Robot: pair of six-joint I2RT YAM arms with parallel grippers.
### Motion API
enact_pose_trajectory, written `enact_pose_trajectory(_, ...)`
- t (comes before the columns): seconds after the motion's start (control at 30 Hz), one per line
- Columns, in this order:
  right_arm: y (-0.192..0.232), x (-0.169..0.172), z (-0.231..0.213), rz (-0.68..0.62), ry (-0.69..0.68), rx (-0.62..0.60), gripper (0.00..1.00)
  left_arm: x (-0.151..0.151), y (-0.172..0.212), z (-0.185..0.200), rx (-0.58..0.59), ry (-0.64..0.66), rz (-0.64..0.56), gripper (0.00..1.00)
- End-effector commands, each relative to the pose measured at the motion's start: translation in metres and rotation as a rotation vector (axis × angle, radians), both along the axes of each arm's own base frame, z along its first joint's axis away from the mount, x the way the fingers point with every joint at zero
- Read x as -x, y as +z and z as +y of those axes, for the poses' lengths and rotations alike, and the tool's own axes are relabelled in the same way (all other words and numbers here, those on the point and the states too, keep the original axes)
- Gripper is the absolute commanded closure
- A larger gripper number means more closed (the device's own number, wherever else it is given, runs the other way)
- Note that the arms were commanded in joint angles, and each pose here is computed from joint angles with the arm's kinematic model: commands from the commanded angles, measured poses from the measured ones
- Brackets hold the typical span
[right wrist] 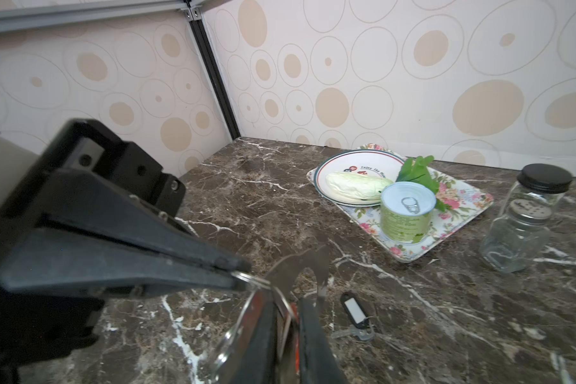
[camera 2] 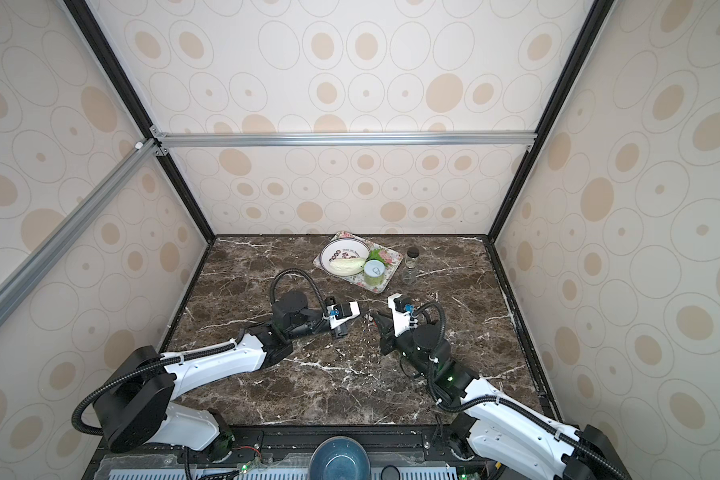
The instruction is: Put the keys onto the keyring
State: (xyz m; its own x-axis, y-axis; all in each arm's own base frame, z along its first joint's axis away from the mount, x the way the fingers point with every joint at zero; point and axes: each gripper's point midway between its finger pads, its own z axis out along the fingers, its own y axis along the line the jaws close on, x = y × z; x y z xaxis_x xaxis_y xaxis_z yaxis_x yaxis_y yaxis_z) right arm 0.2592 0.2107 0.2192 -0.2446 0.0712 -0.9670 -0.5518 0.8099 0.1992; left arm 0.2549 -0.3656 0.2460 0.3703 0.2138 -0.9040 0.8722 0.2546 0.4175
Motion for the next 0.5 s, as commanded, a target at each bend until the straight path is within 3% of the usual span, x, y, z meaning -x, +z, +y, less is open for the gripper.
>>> enact_pose_trajectory(0.0,-0.006,-0.003,-0.009,0.006,-0.046,0.018,0.8,0.005,0.045,0.004,0.107,0.005,-0.104,1.0)
enact_pose_trajectory(0.2,-0.005,-0.004,-0.013,0.002,-0.063,0.015,0.79,0.006,0.046,0.004,0.107,0.002,-0.1,1.0)
enact_pose_trajectory(0.47,0.0,0.006,0.002,-0.027,0.038,-0.004,0.75,0.006,0.047,0.005,0.109,0.004,-0.097,1.0)
